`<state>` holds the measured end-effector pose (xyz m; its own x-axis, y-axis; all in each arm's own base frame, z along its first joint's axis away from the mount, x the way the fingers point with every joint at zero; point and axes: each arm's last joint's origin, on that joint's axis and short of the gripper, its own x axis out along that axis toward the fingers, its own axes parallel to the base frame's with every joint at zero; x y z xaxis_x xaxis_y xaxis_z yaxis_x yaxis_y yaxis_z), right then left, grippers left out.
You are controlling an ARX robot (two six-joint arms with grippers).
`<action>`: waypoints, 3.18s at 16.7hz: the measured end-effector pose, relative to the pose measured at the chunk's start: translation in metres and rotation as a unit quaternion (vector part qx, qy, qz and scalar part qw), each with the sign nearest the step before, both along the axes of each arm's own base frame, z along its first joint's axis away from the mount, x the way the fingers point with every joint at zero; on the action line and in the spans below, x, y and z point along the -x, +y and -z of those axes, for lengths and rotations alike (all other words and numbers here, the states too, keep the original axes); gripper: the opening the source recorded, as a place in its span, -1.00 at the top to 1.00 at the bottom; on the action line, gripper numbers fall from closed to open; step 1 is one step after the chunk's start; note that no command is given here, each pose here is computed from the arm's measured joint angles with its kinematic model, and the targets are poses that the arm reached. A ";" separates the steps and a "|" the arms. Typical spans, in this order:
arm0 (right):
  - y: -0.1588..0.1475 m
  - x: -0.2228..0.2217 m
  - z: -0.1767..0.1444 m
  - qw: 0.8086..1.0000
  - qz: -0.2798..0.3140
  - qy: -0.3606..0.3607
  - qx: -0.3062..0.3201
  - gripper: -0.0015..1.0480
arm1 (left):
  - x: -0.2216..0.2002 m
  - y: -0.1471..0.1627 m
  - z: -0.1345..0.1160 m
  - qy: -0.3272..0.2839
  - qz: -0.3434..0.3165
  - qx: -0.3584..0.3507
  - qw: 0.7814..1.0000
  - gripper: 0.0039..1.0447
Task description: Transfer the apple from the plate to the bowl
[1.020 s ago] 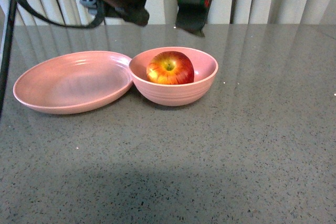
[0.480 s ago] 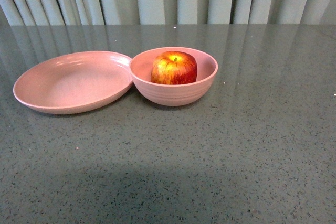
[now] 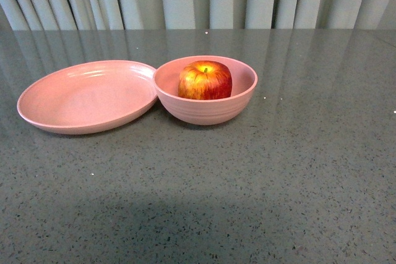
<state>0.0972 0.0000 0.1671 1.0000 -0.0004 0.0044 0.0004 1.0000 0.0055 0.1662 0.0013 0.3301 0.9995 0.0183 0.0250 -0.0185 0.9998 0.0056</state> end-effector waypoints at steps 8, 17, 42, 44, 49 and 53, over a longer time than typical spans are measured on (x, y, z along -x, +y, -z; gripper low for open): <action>0.000 0.000 0.000 1.000 0.000 0.000 0.000 -0.87 | 0.024 -0.002 0.085 0.011 0.010 0.001 1.000 0.98; 0.000 0.000 0.000 1.000 0.000 0.000 0.000 -0.87 | 0.049 -0.002 0.142 0.013 0.010 0.001 1.000 0.98; 0.000 0.000 0.000 1.000 0.000 0.000 0.000 -0.87 | 0.069 -0.002 0.163 0.012 0.010 0.003 1.000 0.47; 0.000 0.000 0.000 1.000 0.000 0.000 0.000 -0.87 | 0.069 -0.002 0.163 0.012 0.010 0.003 1.000 0.02; 0.000 0.000 0.000 1.000 0.000 0.000 0.000 -0.87 | 0.069 -0.002 0.163 0.012 0.010 0.003 1.000 -0.88; 0.000 0.000 0.000 1.000 0.000 0.000 0.000 -0.87 | 0.069 -0.002 0.163 0.012 0.010 0.003 1.000 -0.88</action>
<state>0.0971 0.0000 0.1673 1.0000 0.0000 0.0051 0.0000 1.0000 0.0055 0.0974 -0.0003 0.1675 1.0000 -0.0023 0.0017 0.0023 1.0000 0.0006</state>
